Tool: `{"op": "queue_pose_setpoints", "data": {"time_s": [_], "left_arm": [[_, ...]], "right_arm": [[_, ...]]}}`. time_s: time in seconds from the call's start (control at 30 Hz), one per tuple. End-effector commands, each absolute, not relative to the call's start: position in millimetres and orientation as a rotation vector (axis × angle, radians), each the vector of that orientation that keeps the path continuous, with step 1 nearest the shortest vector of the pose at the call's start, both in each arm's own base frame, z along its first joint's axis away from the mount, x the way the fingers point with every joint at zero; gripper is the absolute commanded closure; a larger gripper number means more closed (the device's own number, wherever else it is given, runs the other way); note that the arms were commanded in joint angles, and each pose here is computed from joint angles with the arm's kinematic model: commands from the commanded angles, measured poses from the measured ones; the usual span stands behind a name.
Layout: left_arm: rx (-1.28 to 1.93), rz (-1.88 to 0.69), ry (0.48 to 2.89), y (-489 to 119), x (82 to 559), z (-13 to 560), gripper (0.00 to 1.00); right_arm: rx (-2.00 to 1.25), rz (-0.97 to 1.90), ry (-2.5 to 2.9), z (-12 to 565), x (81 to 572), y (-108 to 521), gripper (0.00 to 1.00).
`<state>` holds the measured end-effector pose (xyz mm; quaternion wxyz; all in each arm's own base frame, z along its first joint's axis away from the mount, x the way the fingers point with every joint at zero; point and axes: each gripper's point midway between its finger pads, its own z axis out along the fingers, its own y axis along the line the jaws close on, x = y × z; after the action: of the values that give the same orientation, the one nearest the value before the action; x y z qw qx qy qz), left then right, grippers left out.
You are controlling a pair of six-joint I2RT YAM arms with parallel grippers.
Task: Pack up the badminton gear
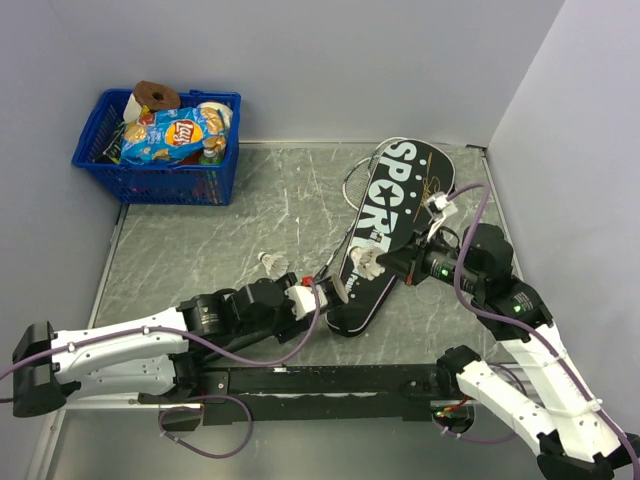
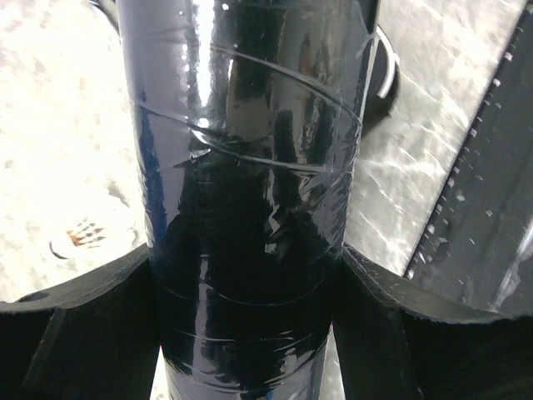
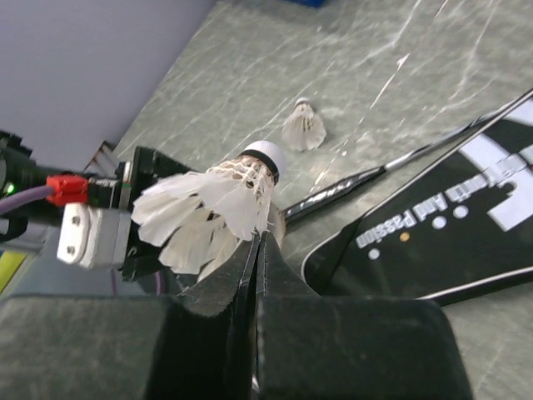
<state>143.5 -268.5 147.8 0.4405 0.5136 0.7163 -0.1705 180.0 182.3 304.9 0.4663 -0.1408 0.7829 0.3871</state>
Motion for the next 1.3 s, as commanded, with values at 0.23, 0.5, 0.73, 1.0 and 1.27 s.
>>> {"op": "queue_pose_setpoints", "data": {"time_s": [0.23,0.5,0.73,1.0,1.27], "left_arm": [[1.279,-0.697,1.608,-278.2,114.6,179.4,0.99],[1.301,-0.732,1.592,-280.4,108.4,179.6,0.99],[1.298,-0.765,1.560,-280.6,104.1,187.6,0.99],[1.343,-0.869,1.487,-283.4,86.2,195.4,0.99],[1.360,-0.911,1.454,-284.6,79.0,201.0,0.99]], "right_arm": [[-0.455,1.154,2.016,261.0,132.0,193.0,1.00],[-0.573,1.257,1.993,264.4,106.0,197.2,1.00],[-0.632,1.285,1.981,267.1,96.5,197.6,1.00],[-0.655,1.392,1.973,266.7,103.4,213.0,1.00],[-0.651,1.442,1.984,268.8,114.7,227.9,1.00]]}}
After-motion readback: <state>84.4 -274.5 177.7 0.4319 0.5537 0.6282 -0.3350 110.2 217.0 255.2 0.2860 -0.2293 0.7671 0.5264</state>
